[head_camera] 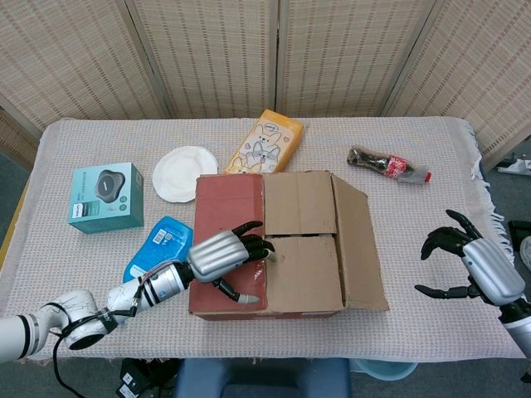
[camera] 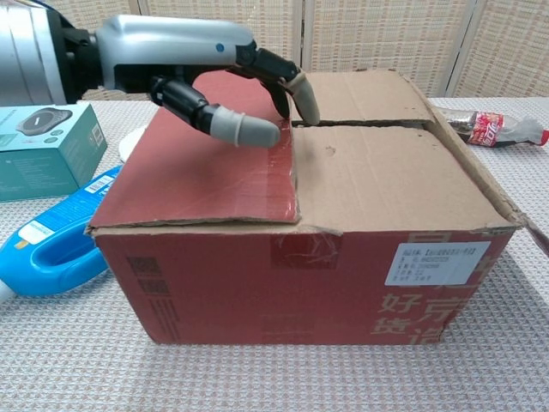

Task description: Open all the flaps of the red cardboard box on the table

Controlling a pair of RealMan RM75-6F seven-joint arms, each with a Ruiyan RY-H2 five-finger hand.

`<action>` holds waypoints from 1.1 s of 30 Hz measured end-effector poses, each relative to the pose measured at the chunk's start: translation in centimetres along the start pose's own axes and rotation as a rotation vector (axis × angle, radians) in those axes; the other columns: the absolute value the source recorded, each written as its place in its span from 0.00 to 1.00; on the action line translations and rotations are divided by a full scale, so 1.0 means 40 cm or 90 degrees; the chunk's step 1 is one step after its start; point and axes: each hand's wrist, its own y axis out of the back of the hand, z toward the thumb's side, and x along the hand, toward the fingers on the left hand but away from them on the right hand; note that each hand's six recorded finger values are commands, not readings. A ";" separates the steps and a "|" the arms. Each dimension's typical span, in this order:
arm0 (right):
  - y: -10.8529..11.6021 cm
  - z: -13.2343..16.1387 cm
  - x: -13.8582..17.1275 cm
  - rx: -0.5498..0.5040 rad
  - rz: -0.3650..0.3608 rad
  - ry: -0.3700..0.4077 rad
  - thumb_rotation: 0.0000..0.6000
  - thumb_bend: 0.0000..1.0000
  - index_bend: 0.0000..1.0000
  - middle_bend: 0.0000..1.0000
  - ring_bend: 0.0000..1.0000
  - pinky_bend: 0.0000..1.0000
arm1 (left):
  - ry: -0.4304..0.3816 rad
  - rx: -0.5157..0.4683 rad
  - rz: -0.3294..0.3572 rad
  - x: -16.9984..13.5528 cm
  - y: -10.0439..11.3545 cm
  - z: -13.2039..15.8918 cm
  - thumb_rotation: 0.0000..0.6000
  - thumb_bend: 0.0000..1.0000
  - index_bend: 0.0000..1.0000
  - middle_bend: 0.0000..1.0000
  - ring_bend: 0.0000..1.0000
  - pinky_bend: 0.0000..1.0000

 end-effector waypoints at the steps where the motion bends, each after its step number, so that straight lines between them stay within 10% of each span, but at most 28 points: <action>1: 0.000 -0.004 0.000 -0.001 0.000 -0.002 0.69 0.09 0.49 0.46 0.28 0.00 | -0.002 0.003 -0.001 0.007 -0.001 0.002 0.27 0.22 0.28 0.25 0.25 0.00; 19: -0.001 -0.042 0.007 -0.023 -0.003 -0.020 0.69 0.09 0.49 0.45 0.27 0.00 | -0.011 0.086 -0.037 0.048 -0.025 0.010 0.27 0.22 0.34 0.33 0.29 0.00; 33: 0.004 -0.042 0.015 -0.030 -0.013 -0.014 0.69 0.09 0.49 0.45 0.27 0.00 | 0.002 0.109 0.018 -0.017 0.041 0.000 0.27 0.22 0.46 0.48 0.43 0.00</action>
